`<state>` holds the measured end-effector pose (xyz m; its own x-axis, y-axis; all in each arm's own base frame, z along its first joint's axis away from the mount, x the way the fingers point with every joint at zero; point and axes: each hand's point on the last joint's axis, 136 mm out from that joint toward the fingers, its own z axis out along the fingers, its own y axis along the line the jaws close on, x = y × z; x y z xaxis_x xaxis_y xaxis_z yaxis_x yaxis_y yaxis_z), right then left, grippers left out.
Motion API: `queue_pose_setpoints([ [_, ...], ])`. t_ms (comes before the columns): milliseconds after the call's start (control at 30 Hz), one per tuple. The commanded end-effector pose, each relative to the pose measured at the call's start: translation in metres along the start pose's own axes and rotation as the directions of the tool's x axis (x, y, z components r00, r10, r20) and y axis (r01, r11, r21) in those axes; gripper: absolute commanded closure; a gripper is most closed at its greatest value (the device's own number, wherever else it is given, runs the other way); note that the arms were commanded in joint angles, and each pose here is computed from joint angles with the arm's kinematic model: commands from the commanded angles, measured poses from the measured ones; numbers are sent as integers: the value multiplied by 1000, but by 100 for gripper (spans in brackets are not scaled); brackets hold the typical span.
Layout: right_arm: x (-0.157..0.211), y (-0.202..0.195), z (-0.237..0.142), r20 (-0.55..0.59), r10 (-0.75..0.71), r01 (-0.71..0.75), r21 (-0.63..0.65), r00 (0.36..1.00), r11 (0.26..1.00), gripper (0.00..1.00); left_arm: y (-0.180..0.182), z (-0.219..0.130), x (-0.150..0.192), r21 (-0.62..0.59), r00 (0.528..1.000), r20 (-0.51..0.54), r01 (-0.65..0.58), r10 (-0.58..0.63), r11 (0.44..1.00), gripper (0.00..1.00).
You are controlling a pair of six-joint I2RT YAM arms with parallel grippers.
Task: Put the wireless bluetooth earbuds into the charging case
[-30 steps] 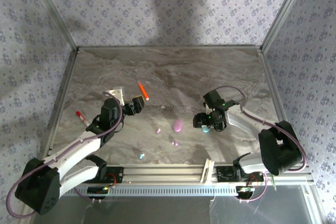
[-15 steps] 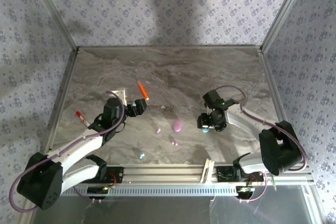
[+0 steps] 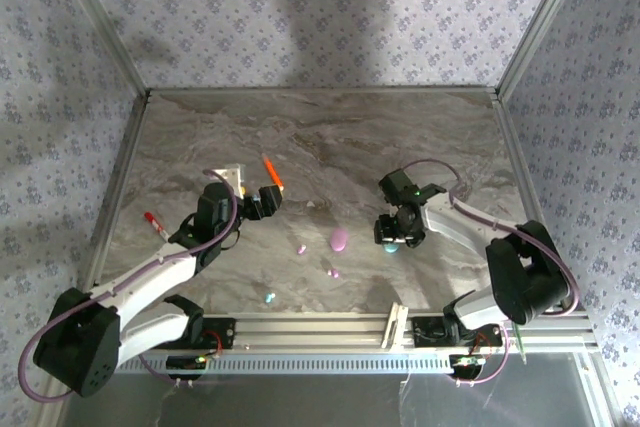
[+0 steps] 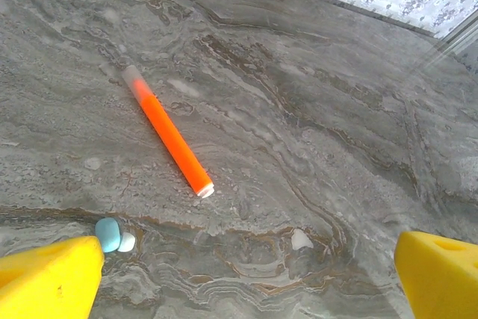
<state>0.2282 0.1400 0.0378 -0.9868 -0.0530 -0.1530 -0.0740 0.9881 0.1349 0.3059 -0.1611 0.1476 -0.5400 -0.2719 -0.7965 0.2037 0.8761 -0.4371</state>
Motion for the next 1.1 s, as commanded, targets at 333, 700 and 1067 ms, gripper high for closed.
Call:
queue_pose_setpoints([
  [333,1,0,1,-34,-33,35,52,999,998,48,-9,4,-12,26,1000,9,4,-4,1000,0],
  [700,0,-3,-1,-38,-46,50,91,998,995,45,-10,5,-12,26,1000,8,2,-2,1000,0],
  [1067,-5,-2,-4,-42,-62,66,100,997,993,43,-11,5,-11,31,1000,6,-7,6,1000,0],
])
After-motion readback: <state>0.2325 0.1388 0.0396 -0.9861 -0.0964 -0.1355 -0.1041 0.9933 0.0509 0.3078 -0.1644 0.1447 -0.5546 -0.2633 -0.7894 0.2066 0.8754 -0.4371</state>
